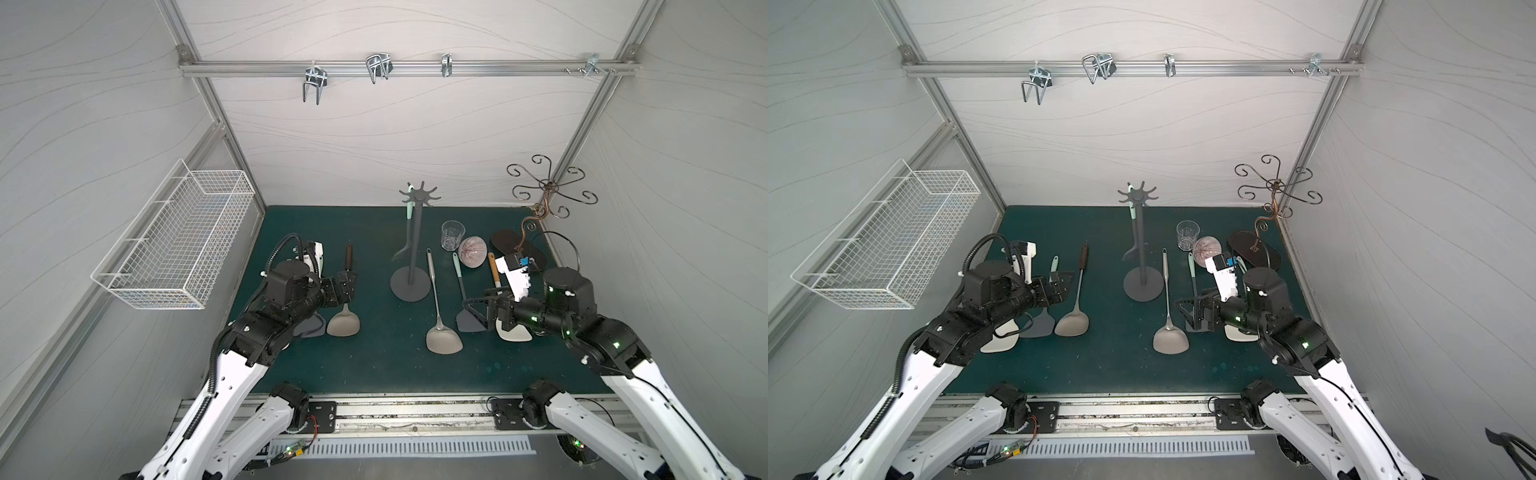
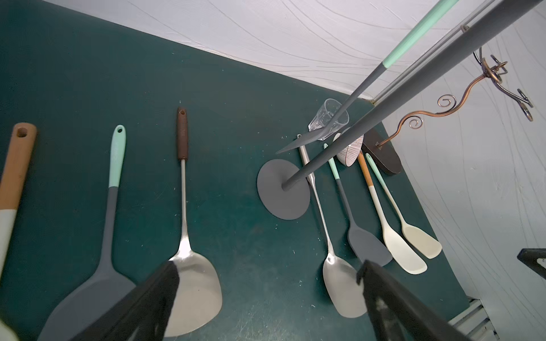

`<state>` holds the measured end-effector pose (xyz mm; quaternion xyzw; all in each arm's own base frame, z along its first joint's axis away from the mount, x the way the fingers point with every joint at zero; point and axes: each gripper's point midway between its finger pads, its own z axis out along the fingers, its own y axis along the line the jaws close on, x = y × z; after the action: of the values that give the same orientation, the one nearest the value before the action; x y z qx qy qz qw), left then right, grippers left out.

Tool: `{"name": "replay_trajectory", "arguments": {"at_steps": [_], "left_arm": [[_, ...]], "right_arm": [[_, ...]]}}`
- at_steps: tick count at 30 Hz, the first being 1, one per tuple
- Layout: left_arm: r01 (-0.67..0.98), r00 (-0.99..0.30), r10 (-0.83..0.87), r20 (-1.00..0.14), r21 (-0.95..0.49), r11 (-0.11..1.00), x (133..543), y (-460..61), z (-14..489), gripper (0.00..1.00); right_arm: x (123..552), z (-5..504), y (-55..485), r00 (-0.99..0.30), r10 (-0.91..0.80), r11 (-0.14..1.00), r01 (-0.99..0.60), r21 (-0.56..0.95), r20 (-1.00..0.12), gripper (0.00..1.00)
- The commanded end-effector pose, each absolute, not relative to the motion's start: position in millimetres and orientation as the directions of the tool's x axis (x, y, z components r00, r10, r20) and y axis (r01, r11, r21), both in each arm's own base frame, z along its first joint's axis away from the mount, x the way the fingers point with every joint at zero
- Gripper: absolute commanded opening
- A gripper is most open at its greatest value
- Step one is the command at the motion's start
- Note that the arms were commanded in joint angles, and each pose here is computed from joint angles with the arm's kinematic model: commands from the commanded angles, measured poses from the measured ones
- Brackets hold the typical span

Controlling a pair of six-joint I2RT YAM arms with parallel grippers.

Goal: Take the spatula off the kitchen utensil rack
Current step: Take off the spatula from the rack.

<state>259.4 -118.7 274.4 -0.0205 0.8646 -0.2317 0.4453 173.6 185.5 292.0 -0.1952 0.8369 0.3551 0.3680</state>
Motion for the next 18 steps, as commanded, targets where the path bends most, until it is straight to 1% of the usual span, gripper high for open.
{"name": "replay_trajectory", "arguments": {"at_steps": [1,4,6,12,15,18], "left_arm": [[0.267,-0.511,-0.261,-0.819,-0.440,0.857,280,-135,295,1.00],[0.296,-0.507,-0.288,-0.812,-0.478,0.827,298,-146,291,1.00],[0.316,-0.512,-0.302,-0.804,-0.504,0.804,309,-153,288,0.99],[0.343,-0.459,-0.319,-0.829,-0.497,0.797,335,-159,277,1.00],[0.359,-0.463,-0.331,-0.822,-0.515,0.778,347,-165,276,0.99],[0.387,-0.491,-0.305,-0.816,-0.518,0.762,358,-176,274,1.00]], "right_arm": [[192,285,183,-0.640,-0.065,0.726,-0.557,0.404,-0.766,0.99],[210,278,179,-0.656,-0.035,0.781,-0.489,0.389,-0.754,0.99],[218,276,179,-0.658,-0.031,0.795,-0.472,0.381,-0.752,0.99],[237,276,183,-0.660,0.013,0.806,-0.438,0.399,-0.751,0.99],[245,276,183,-0.680,0.046,0.806,-0.407,0.429,-0.732,0.99],[251,278,185,-0.684,0.062,0.796,-0.405,0.449,-0.727,0.99]]}}
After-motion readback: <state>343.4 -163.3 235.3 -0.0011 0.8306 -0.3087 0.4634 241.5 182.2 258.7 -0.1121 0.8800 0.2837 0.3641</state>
